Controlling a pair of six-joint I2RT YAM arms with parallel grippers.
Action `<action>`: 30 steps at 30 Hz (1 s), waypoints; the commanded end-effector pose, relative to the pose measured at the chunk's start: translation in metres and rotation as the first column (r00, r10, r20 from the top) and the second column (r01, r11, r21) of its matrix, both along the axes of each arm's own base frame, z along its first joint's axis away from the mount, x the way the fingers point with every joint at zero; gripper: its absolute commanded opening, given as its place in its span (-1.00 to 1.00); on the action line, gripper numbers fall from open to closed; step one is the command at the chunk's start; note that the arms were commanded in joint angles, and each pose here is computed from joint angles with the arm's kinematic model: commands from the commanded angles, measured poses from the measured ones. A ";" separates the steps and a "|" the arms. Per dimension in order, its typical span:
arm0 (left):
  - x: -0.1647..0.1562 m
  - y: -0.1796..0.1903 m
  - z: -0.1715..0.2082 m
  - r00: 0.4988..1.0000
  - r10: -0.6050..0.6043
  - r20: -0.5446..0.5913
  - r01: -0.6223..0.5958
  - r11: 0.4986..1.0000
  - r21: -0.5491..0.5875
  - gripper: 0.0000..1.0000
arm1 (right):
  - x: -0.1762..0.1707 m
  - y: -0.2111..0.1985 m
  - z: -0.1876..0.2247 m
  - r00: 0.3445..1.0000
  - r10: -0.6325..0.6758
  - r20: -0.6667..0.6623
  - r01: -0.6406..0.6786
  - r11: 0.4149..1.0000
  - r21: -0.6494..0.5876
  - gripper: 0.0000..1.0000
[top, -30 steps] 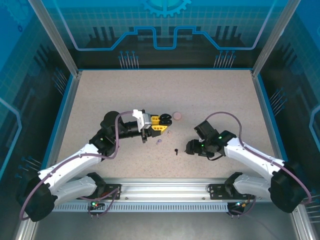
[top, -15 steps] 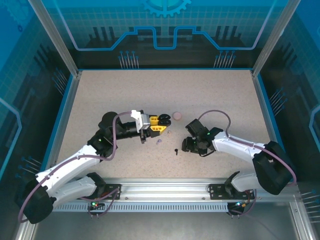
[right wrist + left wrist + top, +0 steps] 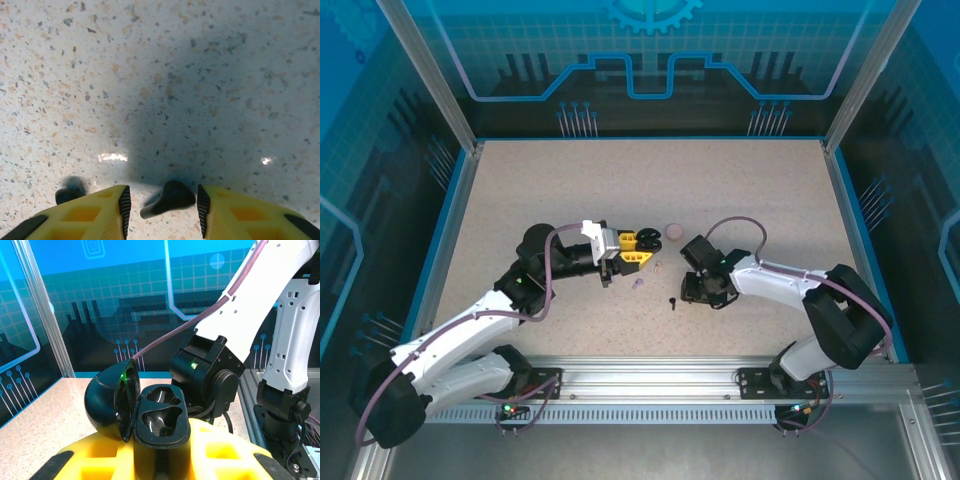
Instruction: Insert the wireless bluetooth earbuds into the charging case
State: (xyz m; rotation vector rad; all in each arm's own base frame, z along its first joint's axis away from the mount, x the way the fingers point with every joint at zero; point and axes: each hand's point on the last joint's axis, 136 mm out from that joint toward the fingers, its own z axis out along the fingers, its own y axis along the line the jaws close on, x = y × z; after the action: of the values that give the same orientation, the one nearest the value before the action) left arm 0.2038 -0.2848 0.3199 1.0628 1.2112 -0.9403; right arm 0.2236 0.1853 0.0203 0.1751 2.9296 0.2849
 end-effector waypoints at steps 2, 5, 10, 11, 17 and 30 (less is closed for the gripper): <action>-0.007 0.000 0.009 0.999 -0.017 0.027 0.018 1.000 -0.011 -1.00 | 0.001 0.005 -0.001 1.000 0.012 -0.004 -0.012 1.000 -0.022 -0.22; -0.007 0.000 0.008 1.000 -0.017 0.025 0.018 1.000 -0.010 -1.00 | -0.002 0.004 -0.004 1.000 0.011 -0.021 -0.011 0.999 -0.033 -0.22; -0.006 0.000 0.008 1.000 -0.017 0.024 0.018 1.000 -0.008 -1.00 | -0.004 0.002 -0.008 0.999 0.025 -0.036 -0.027 0.998 -0.051 -0.23; -0.006 0.000 0.007 1.000 -0.018 0.022 0.018 1.000 -0.007 -1.00 | -0.004 0.003 -0.009 0.999 0.027 -0.043 -0.029 0.998 -0.052 -0.25; -0.006 0.000 0.007 1.000 -0.015 0.021 0.015 1.000 -0.006 -1.00 | -0.008 0.005 -0.016 0.995 0.057 -0.087 -0.063 0.996 -0.067 -0.33; -0.007 0.001 0.007 1.000 -0.012 0.024 0.012 1.000 -0.003 -1.00 | -0.008 0.014 -0.020 0.989 0.103 -0.102 -0.109 0.992 -0.056 -0.52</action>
State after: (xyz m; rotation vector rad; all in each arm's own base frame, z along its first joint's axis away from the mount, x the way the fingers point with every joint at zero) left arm 0.2031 -0.2842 0.3175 1.0652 1.2254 -0.9426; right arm 0.2220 0.1836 0.0117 0.0950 3.0158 0.1493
